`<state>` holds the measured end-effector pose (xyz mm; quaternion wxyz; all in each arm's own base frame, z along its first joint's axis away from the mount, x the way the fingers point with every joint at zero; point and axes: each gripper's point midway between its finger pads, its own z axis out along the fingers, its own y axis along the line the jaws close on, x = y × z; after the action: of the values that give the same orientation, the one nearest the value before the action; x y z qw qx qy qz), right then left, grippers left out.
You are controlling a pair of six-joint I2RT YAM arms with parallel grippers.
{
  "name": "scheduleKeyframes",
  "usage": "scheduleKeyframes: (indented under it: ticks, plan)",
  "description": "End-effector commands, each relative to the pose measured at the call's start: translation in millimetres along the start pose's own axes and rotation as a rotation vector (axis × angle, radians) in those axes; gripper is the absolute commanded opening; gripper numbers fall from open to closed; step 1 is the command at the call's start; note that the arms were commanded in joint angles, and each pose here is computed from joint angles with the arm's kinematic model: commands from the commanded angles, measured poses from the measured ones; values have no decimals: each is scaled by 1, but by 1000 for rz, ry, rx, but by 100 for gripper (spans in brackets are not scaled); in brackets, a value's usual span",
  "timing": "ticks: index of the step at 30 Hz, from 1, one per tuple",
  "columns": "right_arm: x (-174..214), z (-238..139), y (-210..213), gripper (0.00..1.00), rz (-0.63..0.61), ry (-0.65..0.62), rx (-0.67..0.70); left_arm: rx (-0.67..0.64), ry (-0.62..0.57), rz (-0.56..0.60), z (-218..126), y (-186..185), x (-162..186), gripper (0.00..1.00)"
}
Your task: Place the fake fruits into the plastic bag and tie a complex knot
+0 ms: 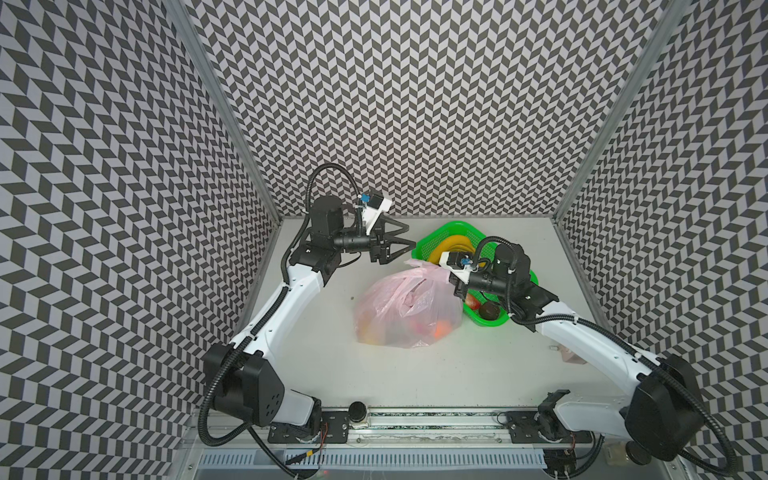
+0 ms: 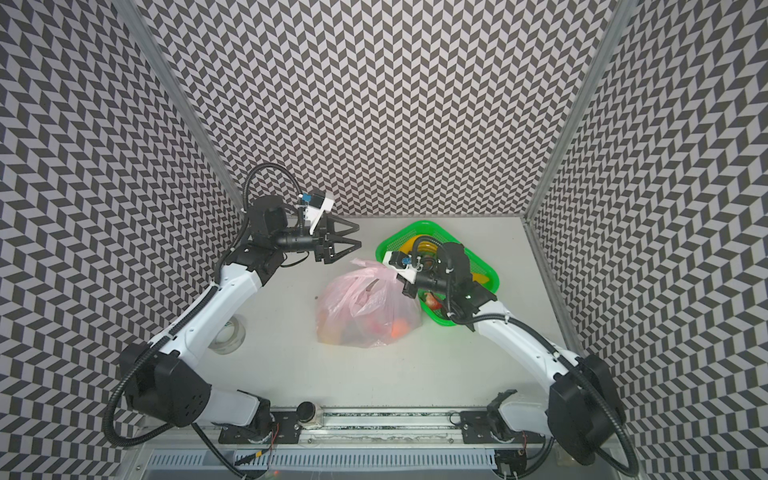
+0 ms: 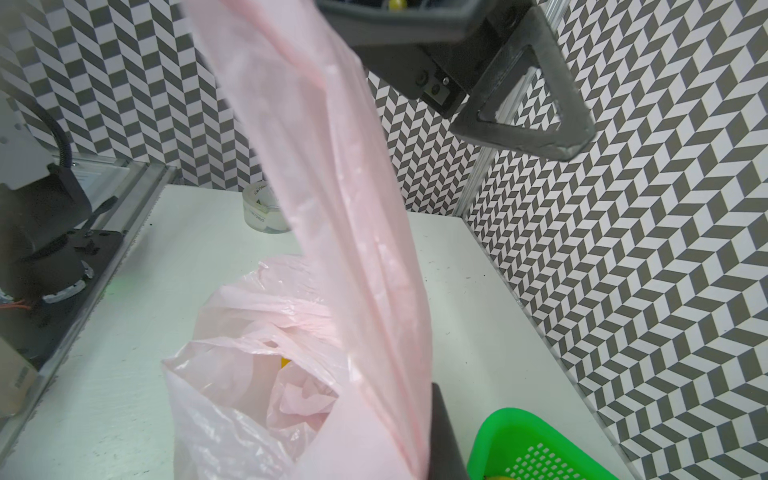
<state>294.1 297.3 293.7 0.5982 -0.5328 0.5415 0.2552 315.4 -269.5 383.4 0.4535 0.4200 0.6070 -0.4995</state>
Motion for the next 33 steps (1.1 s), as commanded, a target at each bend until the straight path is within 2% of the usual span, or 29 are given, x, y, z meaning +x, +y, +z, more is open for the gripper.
scheduleKeyframes:
  ticks: [1,9,22,33]
  plan:
    - [-13,-2,-3,0,-90,-28,25,-18,36,62,12,-4,0,81]
    - [-18,-3,-3,0,-82,-46,38,-66,164,69,26,3,36,82]
    - [-19,-4,-6,0,-75,-44,58,-163,317,89,35,10,74,82]
    - [-21,-6,-7,0,-82,-49,70,-157,373,53,37,15,98,65]
